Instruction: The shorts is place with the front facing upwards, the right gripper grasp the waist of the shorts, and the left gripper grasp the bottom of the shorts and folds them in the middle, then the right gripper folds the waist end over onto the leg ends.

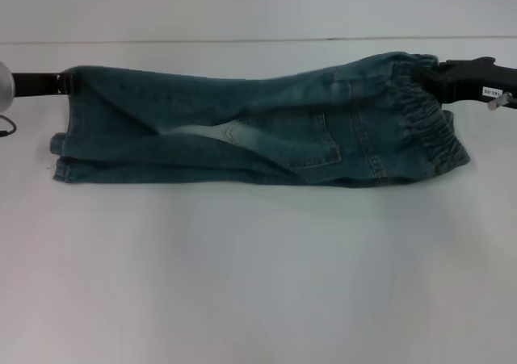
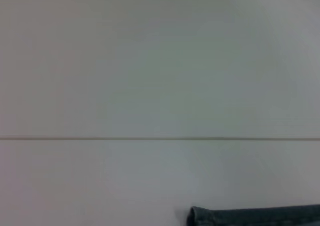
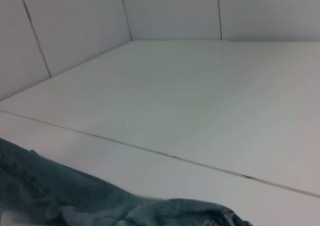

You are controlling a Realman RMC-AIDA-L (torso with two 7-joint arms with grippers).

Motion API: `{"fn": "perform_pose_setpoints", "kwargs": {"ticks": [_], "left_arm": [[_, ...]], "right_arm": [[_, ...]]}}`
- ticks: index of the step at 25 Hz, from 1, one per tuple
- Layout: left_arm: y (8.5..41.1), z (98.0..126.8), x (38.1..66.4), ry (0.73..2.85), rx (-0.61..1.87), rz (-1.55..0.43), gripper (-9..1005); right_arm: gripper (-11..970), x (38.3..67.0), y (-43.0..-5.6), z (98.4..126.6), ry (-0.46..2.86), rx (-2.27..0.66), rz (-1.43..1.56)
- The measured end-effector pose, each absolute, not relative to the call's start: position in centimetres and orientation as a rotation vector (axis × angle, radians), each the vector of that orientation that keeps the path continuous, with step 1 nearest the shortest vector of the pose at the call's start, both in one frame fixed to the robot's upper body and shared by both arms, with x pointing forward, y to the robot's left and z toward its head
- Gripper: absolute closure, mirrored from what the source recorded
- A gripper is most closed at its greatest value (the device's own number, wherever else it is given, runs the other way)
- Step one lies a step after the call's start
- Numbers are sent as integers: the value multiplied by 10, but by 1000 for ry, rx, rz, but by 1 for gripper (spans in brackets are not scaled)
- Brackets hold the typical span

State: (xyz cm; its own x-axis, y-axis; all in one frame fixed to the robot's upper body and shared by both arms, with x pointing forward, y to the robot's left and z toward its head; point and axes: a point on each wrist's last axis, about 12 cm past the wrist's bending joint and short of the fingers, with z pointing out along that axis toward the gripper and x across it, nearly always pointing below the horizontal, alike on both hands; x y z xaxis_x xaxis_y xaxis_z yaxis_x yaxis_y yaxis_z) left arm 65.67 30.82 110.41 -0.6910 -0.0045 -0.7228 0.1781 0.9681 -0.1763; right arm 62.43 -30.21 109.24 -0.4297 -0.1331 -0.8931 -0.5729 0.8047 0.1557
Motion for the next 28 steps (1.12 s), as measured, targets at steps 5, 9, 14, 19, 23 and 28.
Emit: {"fn": "perform_pose_setpoints", "kwargs": {"ticks": [5,9,14,19,23,28], "left_arm": [[304,1101,654,2314,144,-292,864],[306,1099,652,2313,146,-280,791],[312,1097,646,2304,122,-288,604],[318,1099,634,2244,133,-363,335],[321,1099,623,2219,177,-447,152],[323,1101,601,2185,288,-601,87]], "right_arm": [[692,628,-300,1092,1998,-504,523],[603,629,-301,1091,2002,-488,516],[492,628,-305,1092,2013,-448,527],[271,629,-311,1094,2032,-401,544],[123,628,-317,1101,2038,-388,569],[36,621,-327,1116,2018,-408,632]]}}
